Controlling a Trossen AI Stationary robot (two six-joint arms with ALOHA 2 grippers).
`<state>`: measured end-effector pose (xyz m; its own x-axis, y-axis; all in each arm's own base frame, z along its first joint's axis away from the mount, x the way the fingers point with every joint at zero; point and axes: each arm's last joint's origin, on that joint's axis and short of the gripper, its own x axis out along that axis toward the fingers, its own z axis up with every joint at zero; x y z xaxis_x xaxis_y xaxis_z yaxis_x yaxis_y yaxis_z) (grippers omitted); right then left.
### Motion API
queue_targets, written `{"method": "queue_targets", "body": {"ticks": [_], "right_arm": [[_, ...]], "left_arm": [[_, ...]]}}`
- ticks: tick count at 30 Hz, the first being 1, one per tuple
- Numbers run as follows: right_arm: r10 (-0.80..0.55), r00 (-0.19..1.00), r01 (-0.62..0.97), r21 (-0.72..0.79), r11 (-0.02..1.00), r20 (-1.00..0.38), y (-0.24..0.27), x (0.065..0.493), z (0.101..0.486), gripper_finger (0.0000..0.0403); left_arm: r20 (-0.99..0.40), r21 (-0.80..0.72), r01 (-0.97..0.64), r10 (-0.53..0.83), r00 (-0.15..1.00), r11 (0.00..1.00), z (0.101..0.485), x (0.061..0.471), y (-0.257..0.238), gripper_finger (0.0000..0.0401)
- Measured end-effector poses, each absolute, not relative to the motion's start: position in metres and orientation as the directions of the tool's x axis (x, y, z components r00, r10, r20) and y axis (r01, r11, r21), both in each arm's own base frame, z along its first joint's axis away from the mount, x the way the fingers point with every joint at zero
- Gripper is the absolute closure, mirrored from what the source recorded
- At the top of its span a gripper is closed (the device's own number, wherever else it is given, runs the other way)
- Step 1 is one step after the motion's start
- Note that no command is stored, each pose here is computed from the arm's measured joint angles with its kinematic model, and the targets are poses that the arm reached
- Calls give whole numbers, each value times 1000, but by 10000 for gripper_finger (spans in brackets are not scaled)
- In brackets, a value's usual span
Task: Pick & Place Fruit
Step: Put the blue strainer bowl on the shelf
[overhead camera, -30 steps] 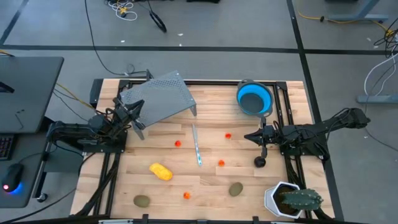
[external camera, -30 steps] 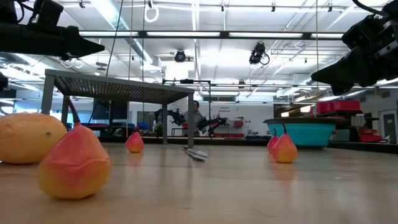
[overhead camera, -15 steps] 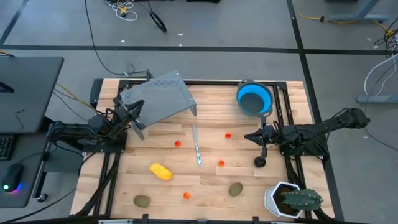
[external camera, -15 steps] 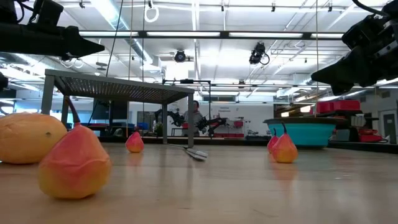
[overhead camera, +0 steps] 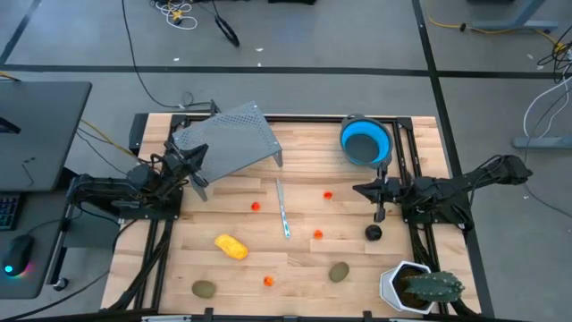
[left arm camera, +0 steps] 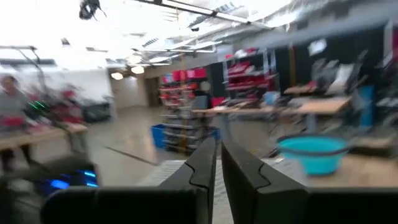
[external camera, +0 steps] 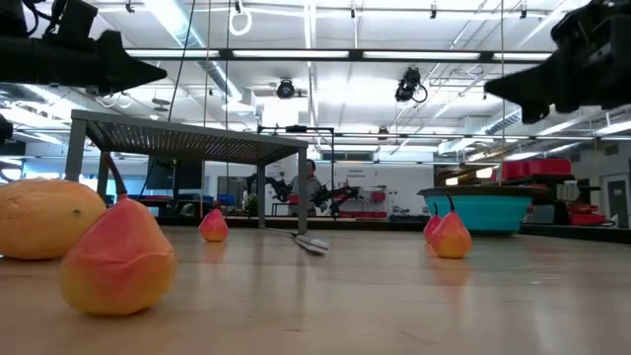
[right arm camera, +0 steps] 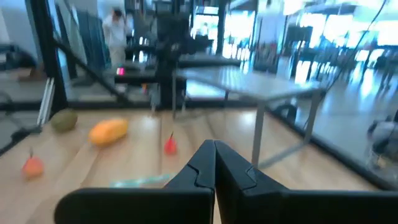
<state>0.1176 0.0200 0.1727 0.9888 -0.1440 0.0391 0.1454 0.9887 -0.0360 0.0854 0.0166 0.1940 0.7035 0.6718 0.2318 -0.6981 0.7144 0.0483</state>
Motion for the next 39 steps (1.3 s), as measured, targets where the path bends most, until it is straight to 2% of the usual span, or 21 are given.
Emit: {"method": "queue_targets", "body": {"ticks": [5, 8, 13, 18, 22, 28, 35, 39], "right_arm": [[-165, 959, 196, -118, 973, 231, 18, 115, 193, 401], [-173, 930, 211, -84, 974, 324, 18, 112, 202, 401], [-177, 912, 169, 56, 984, 369, 17, 110, 207, 401], [-179, 908, 141, 125, 982, 380, 17, 109, 208, 401], [-179, 907, 140, 128, 982, 381, 17, 109, 208, 401], [-183, 891, 146, 120, 982, 416, 17, 108, 211, 401], [-184, 876, 138, 134, 981, 446, 16, 106, 215, 401], [-102, 894, 52, 125, 991, 437, 19, 109, 212, 401]], "left_arm": [[251, -189, -571, 601, 759, 799, 195, 87, 15, 365], [265, -252, -489, 545, 795, 835, 195, 88, 13, 365], [309, -264, -424, 493, 813, 866, 200, 87, 11, 365], [372, -249, -219, 301, 878, 944, 214, 86, 6, 365], [317, -275, -159, 246, 916, 948, 218, 87, 4, 365], [181, -246, -98, 145, 973, 964, 221, 101, -2, 365], [55, -195, -13, 24, 998, 981, 242, 127, -20, 365], [20, -119, -17, 19, 1000, 993, 262, 141, -35, 365]]}}
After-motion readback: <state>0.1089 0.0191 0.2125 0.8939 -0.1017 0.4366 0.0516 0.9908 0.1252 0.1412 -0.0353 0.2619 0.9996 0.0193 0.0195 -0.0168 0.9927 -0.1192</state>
